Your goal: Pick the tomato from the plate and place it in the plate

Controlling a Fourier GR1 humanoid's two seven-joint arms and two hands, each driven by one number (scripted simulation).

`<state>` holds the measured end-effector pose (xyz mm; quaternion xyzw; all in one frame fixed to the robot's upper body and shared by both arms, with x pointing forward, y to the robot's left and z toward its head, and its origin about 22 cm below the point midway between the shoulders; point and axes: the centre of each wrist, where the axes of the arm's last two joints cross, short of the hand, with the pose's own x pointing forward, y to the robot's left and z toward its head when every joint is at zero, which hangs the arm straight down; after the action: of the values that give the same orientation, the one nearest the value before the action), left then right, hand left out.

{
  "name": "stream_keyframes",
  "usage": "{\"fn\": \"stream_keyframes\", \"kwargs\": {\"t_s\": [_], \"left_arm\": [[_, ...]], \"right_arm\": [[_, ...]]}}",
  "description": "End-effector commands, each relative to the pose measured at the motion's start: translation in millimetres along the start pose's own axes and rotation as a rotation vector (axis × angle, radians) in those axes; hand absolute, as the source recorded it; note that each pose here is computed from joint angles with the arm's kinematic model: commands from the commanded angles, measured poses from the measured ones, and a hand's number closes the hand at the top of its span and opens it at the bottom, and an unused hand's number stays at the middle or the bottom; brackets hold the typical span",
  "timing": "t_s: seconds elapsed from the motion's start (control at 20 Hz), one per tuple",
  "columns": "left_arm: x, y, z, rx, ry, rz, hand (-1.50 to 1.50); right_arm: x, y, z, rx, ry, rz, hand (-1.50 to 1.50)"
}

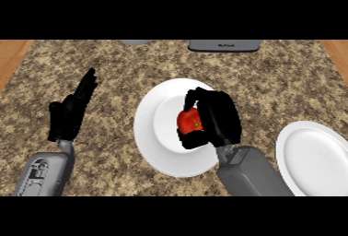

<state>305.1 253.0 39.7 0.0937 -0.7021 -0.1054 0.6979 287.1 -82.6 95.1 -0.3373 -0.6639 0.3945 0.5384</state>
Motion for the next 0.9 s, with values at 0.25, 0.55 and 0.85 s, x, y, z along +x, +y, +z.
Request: {"fn": "stream_keyframes", "kwargs": {"t_s": [0.25,0.55,0.85], "left_arm": [[2.5,-10.8,0.0,-0.018,-0.004,0.004,0.00],[0.0,-8.8,-3.8,-0.010,0.004,0.003,0.00],[-7.0,-7.7,-0.5,-0.008,0.003,-0.005,0.00]], "right_arm": [[-9.5,72.7,-31.5,0.115,0.204,-0.023,-1.50],[-15.2,99.4,-43.5,0.105,0.187,-0.122,-1.50],[-4.2,68.0,-47.2,-0.030,0.099,-0.463,-1.50]]}}
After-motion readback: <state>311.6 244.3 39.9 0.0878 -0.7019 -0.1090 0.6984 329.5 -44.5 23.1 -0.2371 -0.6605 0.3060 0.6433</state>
